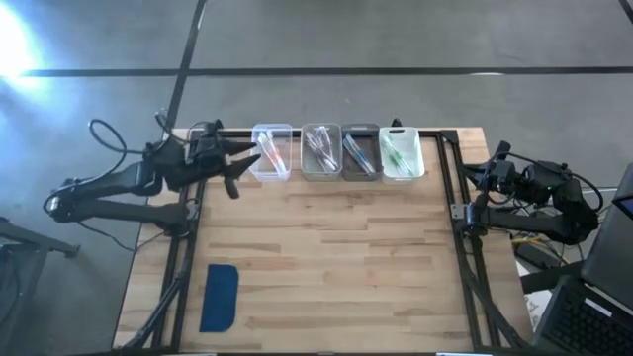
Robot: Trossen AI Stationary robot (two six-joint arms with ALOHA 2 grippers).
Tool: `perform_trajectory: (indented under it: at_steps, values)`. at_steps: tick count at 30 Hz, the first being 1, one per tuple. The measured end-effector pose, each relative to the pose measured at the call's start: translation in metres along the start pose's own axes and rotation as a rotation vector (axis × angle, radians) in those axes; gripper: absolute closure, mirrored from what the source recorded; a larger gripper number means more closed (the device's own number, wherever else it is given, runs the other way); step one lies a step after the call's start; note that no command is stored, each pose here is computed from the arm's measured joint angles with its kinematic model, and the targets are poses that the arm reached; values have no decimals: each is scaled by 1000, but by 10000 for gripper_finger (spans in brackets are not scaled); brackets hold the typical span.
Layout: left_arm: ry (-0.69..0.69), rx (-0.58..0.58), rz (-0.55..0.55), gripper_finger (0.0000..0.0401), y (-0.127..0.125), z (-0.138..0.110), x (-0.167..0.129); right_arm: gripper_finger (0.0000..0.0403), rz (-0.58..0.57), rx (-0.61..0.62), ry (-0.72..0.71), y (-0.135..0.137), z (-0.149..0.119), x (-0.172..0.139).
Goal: Pick & Place Toothbrushes
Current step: Return to Home Position
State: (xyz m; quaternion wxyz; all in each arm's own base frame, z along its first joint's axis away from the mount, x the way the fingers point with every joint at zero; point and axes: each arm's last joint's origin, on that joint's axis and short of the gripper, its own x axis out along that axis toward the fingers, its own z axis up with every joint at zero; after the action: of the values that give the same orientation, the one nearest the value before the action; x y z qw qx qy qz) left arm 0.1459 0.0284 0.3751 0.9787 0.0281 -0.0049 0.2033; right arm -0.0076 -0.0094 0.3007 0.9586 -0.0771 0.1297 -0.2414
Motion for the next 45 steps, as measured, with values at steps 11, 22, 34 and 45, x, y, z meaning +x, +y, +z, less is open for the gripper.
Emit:
perform_trajectory:
  at_steps: [11, 22, 34, 45]
  values:
    - [-185, 72, -143, 254, 2, -60, -43, 394, 0, 2, 0, 0, 0, 0]
    - [-275, 33, -176, 254, 4, -130, -68, 394, 0, 2, 0, 0, 0, 0]
    - [-156, 46, -190, 254, -3, -192, -57, 394, 0, 0, 1, 0, 0, 0]
    - [-113, 53, -193, 254, -4, -197, -56, 394, 0, 2, 0, 0, 0, 0]
